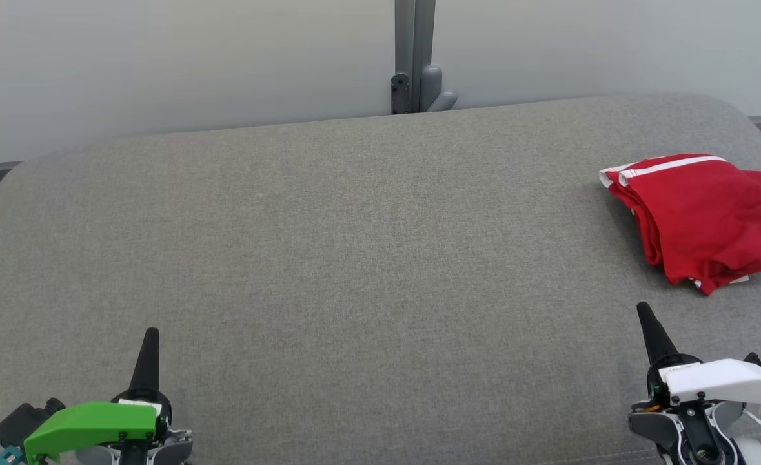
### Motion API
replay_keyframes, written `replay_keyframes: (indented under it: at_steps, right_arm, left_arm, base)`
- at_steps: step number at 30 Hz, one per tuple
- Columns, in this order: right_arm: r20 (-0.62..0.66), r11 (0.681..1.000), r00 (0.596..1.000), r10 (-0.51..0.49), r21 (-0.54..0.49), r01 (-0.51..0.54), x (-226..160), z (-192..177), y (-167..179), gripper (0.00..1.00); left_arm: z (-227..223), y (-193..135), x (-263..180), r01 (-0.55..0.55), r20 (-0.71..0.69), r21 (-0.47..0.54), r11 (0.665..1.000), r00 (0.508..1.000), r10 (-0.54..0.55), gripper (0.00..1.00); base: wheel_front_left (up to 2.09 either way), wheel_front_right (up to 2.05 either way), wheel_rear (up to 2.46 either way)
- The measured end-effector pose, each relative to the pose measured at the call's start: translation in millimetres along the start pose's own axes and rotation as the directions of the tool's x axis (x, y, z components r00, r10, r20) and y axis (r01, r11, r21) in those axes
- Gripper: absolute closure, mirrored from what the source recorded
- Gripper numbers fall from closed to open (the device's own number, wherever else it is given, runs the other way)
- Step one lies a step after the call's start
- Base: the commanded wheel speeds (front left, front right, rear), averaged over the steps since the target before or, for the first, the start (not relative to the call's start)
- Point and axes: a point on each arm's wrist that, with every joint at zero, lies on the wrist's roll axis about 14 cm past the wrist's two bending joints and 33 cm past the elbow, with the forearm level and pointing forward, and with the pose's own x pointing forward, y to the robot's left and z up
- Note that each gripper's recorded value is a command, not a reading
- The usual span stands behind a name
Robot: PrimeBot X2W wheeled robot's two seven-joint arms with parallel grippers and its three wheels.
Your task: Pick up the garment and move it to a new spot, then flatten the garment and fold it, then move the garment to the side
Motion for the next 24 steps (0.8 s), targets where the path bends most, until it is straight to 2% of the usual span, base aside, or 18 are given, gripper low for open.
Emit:
replay_keyframes:
  at_steps: [24]
  right_arm:
    - [-0.003, 0.979, 0.999, 0.045, 0.201, -0.044, 5, 4, 13, 1.00]
  left_arm:
    - [5, -21, 9, 0.069, 0.001, -0.177, 0.982, 0.998, -0.070, 1.00]
  base:
    - [0.00, 0.00, 0.00]
